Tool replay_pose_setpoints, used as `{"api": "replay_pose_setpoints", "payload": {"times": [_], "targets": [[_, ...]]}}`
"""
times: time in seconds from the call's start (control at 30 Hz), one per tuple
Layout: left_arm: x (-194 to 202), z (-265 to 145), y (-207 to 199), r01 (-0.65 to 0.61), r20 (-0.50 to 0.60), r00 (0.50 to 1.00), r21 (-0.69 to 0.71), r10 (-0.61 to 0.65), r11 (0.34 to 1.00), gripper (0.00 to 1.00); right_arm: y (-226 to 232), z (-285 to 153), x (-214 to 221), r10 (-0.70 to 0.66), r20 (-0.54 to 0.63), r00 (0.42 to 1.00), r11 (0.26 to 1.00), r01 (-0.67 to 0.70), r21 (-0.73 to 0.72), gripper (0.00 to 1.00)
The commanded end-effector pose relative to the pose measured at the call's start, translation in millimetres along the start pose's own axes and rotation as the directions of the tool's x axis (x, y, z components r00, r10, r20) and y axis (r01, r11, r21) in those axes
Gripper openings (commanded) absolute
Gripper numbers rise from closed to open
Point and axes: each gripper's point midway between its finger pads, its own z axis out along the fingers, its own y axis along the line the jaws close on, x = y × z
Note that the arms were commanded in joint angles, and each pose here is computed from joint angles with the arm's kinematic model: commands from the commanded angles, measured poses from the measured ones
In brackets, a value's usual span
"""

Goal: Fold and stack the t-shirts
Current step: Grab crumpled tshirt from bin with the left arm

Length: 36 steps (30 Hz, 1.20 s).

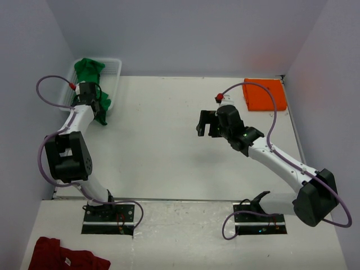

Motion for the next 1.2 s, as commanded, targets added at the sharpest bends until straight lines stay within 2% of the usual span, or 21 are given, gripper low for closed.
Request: {"api": "replay_pose_setpoints", "payload": {"times": [0.0, 0.2, 0.3, 0.37, 0.4, 0.43, 0.47, 0.57, 0.7, 0.83, 1.03, 1.17], "targets": [[-4.6, 6.0, -13.7, 0.013, 0.006, 1.0, 0.06, -0.013, 0.998, 0.42, 7.8, 2.2, -5.3, -0.008, 0.02, 1.0, 1.0, 0.008, -0.03, 0.99], [9.5, 20.1, -14.3, 0.007, -0.033, 0.999, 0.047, -0.005, 0.999, 0.42, 9.0, 2.6, -3.8, -0.009, 0.015, 1.0, 0.999, 0.009, -0.036, 0.99], [13.3, 27.3, -13.5, 0.009, -0.051, 0.999, 0.028, -0.007, 1.0, 0.38, 9.1, 3.0, -3.3, -0.011, 0.013, 1.0, 0.999, 0.011, -0.037, 0.99], [11.6, 27.1, -14.7, 0.019, -0.045, 0.999, 0.031, -0.017, 0.999, 0.27, 9.2, 3.2, -2.4, -0.011, 0.009, 1.0, 0.999, 0.011, -0.038, 0.99], [9.5, 26.2, -15.0, 0.022, -0.039, 0.999, 0.032, -0.02, 0.999, 0.15, 9.2, 3.1, -2.8, -0.01, 0.01, 1.0, 0.999, 0.01, -0.037, 0.99], [6.6, 23.8, -15.2, 0.028, -0.029, 0.999, 0.035, -0.027, 0.999, 0.09, 8.9, 3.9, -2.0, -0.012, 0.007, 1.0, 0.999, 0.012, -0.036, 0.99], [5.5, 22.9, -15.0, 0.029, -0.026, 0.999, 0.035, -0.028, 0.999, 0.09, 8.8, 3.9, -2.0, -0.011, 0.006, 1.0, 0.999, 0.011, -0.037, 0.99], [-3.0, 13.6, -14.9, 0.032, -0.004, 0.999, 0.043, -0.032, 0.999, 0.0, 10.7, 4.9, -2.3, -0.009, 0.005, 1.0, 0.999, 0.009, -0.045, 0.99], [-15.0, -4.5, -13.9, 0.041, 0.034, 0.999, 0.059, -0.043, 0.997, 0.0, 13.6, 8.6, 1.1, -0.009, -0.014, 1.0, 0.998, 0.009, -0.054, 0.99], [-42.9, -39.9, -13.7, 0.056, 0.122, 0.99, 0.102, -0.069, 0.993, 0.0, 15.5, 10.7, 2.7, -0.007, -0.022, 1.0, 0.998, 0.006, -0.062, 0.99], [-78.7, -88.4, -25.2, -0.003, 0.214, 0.976, 0.148, -0.029, 0.989, 0.0, 15.6, 11.6, 2.9, -0.006, -0.025, 1.0, 0.998, 0.004, -0.061, 0.99], [-121.5, -127.6, -44.4, -0.063, 0.324, 0.946, 0.211, -0.009, 0.975, 0.0, 16.4, 12.2, 4.8, -0.006, -0.033, 0.999, 0.998, 0.004, -0.063, 0.99]]}}
